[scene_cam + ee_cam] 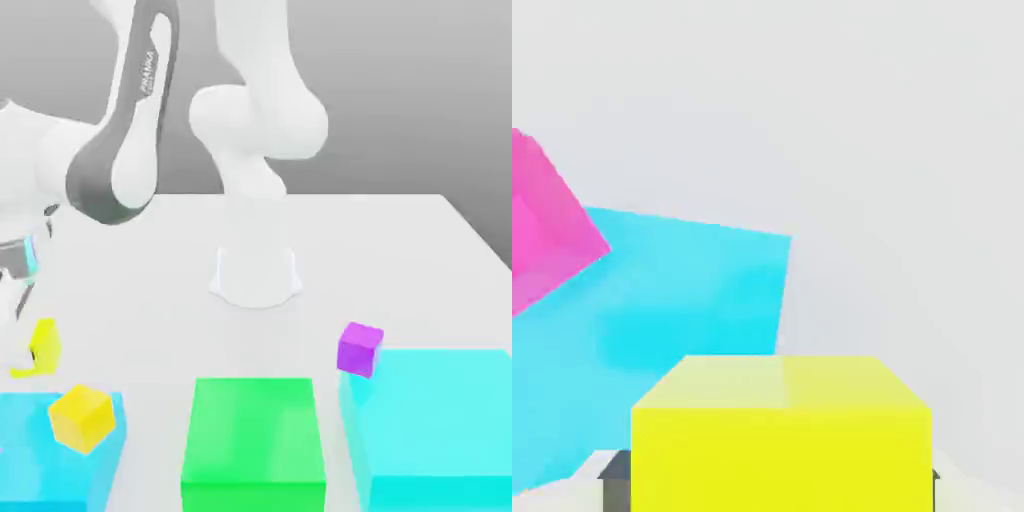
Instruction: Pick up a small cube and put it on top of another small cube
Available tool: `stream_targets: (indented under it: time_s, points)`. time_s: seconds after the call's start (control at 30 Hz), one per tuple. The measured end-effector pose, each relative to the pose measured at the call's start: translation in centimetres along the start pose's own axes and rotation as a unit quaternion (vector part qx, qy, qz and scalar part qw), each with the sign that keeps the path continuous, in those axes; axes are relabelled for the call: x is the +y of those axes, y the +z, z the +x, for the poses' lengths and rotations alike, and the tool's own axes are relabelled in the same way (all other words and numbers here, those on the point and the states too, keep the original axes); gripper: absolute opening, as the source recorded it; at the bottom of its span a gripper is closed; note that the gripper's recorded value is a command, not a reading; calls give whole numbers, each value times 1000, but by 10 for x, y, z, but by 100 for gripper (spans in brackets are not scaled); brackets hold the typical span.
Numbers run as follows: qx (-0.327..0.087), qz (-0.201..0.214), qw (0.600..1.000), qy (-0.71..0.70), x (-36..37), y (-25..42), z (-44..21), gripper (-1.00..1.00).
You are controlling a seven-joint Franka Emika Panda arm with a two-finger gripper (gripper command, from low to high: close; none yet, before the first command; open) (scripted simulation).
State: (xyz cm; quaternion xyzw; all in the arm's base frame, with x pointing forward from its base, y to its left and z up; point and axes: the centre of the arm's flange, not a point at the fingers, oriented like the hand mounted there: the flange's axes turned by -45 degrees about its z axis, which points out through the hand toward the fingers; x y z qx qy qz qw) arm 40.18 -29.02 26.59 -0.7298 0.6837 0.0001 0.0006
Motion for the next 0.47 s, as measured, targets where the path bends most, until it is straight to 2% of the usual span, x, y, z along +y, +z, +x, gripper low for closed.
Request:
stream_targets:
  time_s: [0.23,0.33,0.37,0.47]
  points:
    - [0,1,995,95,-58,-45,31,-100]
    - [0,1,994,107,-65,-8,36,-100]
    - [0,1,994,107,-65,5,36,100]
    - [0,1,994,107,-65,5,36,100]
